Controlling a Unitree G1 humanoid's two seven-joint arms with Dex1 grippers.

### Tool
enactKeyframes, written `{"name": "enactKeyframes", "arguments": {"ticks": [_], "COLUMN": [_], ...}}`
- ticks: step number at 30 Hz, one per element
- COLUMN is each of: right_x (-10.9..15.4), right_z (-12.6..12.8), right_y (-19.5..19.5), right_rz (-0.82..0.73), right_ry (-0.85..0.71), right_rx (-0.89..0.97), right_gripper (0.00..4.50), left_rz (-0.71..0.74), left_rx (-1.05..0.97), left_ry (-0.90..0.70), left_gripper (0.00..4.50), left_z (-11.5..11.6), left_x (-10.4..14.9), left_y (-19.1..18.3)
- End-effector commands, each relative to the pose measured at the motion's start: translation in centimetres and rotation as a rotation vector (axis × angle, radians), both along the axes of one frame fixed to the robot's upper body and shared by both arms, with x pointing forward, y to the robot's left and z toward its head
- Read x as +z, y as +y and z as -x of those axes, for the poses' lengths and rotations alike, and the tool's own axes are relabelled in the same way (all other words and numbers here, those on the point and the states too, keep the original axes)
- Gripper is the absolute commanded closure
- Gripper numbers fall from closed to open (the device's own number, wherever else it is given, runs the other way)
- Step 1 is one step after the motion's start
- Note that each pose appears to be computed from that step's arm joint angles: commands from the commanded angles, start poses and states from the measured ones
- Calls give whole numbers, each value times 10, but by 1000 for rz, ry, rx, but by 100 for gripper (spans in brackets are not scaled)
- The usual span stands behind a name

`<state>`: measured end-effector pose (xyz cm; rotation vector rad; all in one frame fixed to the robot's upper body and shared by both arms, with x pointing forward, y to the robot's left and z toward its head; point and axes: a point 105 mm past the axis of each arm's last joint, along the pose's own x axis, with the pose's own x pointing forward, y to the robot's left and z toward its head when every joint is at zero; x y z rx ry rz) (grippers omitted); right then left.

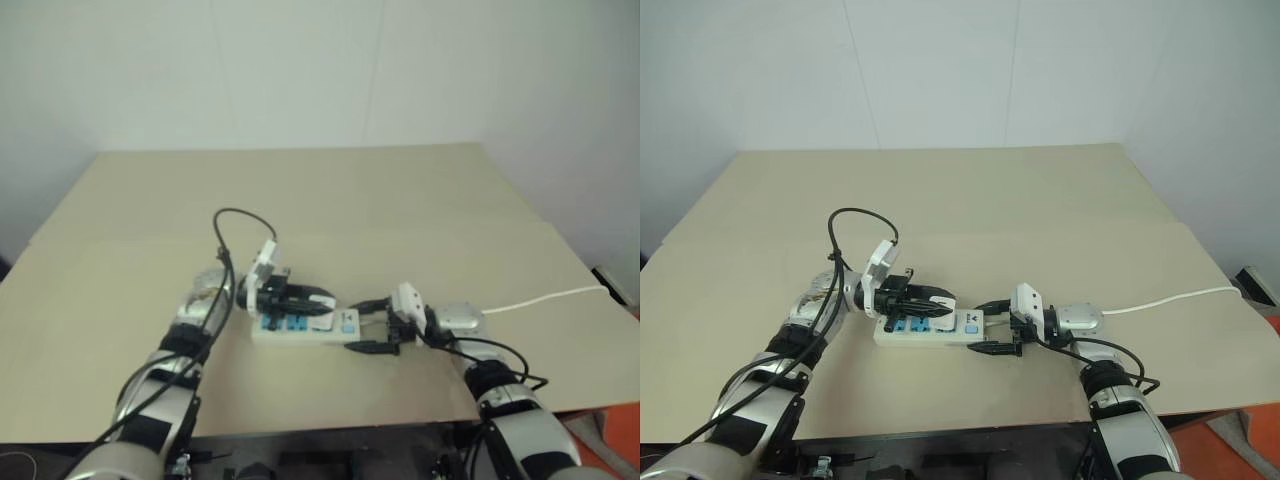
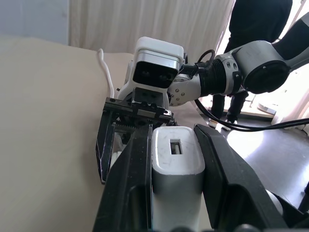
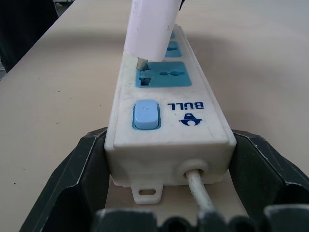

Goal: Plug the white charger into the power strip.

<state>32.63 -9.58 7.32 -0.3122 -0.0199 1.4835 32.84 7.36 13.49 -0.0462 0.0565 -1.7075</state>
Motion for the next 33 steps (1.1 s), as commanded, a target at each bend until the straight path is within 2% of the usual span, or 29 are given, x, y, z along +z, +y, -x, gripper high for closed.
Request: {"name": "enactKeyframes", "arguments": {"ticks": [1, 20, 27, 33], "right_x": [-23, -23, -23, -23], "right_z": [13, 14, 14, 15], "right_y": [4, 4, 4, 4], "right_rz": [66, 62, 60, 58], "right_ry": [71, 69, 69, 69], "right_rx": [39, 32, 30, 33], "right_gripper": [110, 110, 110, 110], "left_rz": [6, 27, -16, -89], "left_rx": [-18, -13, -26, -49], "left_ry": [-49, 3, -28, -73], "left_gripper": [349, 349, 349, 349], "left_z": [-2, -2, 1, 10], "left_x": [11, -1, -6, -26], "left_y": [-4, -8, -6, -2]}}
